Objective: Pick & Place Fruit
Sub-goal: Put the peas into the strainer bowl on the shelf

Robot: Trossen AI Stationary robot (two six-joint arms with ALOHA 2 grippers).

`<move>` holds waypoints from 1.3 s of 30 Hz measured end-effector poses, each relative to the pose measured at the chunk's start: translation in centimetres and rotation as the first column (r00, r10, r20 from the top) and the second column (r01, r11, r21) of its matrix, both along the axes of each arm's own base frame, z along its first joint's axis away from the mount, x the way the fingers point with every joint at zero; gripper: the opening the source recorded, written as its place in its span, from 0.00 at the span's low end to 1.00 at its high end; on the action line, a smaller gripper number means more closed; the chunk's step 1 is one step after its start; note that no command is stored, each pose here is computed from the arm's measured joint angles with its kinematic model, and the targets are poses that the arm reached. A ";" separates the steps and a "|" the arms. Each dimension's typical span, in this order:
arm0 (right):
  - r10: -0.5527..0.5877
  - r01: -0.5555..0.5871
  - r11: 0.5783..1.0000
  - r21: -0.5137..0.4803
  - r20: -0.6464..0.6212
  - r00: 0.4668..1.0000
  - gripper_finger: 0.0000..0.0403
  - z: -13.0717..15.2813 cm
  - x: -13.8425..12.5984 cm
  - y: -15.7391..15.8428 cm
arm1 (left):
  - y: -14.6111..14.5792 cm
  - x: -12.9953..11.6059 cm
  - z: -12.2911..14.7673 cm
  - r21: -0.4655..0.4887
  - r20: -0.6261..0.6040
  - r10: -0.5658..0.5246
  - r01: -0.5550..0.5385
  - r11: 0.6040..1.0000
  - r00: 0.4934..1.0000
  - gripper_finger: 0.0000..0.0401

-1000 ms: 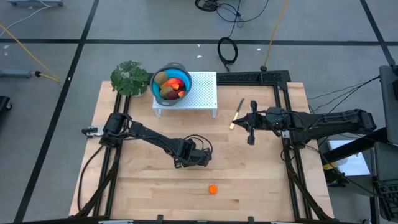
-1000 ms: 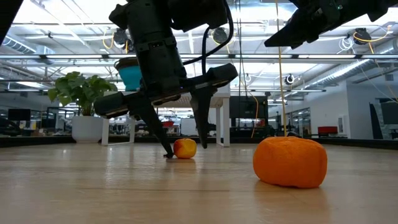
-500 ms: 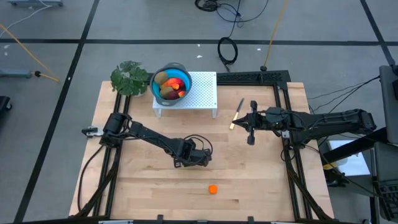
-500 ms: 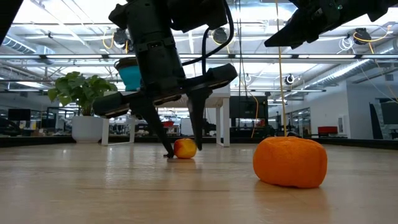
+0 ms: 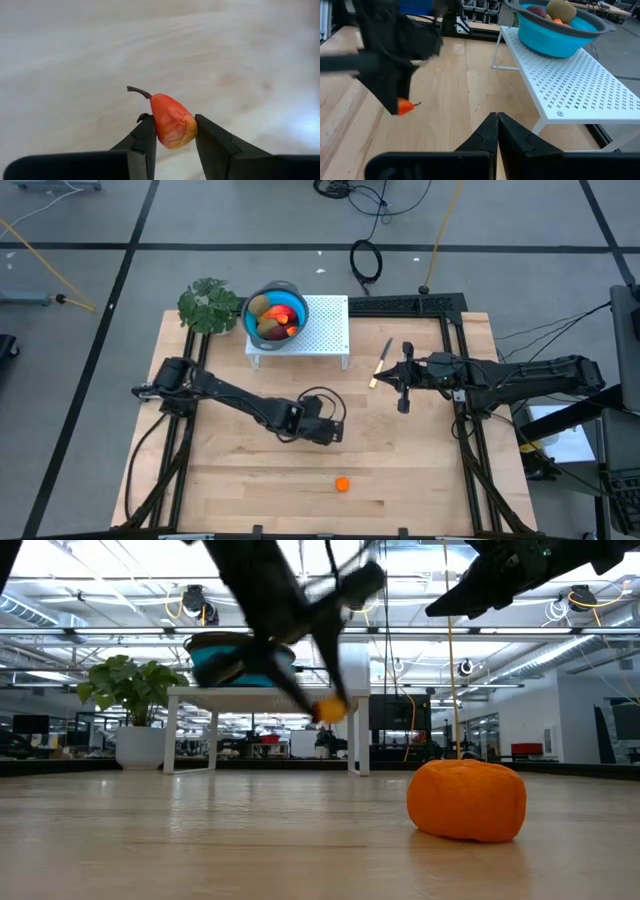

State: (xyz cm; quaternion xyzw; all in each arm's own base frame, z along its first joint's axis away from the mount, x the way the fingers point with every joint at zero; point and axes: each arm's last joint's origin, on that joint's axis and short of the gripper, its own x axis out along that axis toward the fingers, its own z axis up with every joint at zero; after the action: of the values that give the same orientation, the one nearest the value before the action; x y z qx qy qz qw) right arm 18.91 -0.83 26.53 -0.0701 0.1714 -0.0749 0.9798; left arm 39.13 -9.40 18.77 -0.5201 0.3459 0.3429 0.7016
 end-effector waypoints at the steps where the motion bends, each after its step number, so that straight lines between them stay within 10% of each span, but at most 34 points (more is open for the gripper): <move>1: 0.000 0.000 1.000 0.000 -0.003 1.000 0.01 0.0 0.0 0.0 | -0.1 0.0 0.6 0.042 0.030 -0.046 0.045 0.998 0.998 0.26; 10: 0.000 0.000 1.000 0.000 -0.004 1.000 0.01 0.0 0.0 0.0 | -1.5 0.2 7.9 0.482 0.270 -0.519 0.353 0.802 0.811 0.26; 20: 0.000 0.000 1.000 0.000 -0.010 1.000 0.01 -0.1 0.0 0.0 | -3.3 -1.1 15.1 0.868 0.301 -0.796 0.196 0.457 0.525 0.26; 27: 0.000 0.000 1.000 0.000 -0.010 1.000 0.01 -0.1 0.0 0.0 | -5.0 -1.8 17.5 0.966 0.241 -0.896 -0.007 0.257 0.373 0.26; 39: 0.000 0.000 1.000 0.001 -0.010 1.000 0.01 -0.1 0.0 0.0 | -5.9 -3.3 20.5 0.925 0.105 -0.993 -0.361 0.116 -0.052 0.26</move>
State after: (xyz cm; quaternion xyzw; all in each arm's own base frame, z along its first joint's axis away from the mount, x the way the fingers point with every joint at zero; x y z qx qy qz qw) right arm 18.88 -0.82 26.44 -0.0702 0.1764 -0.0746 0.9790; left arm 35.80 -15.30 39.28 0.0845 -0.2806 -0.2544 0.9216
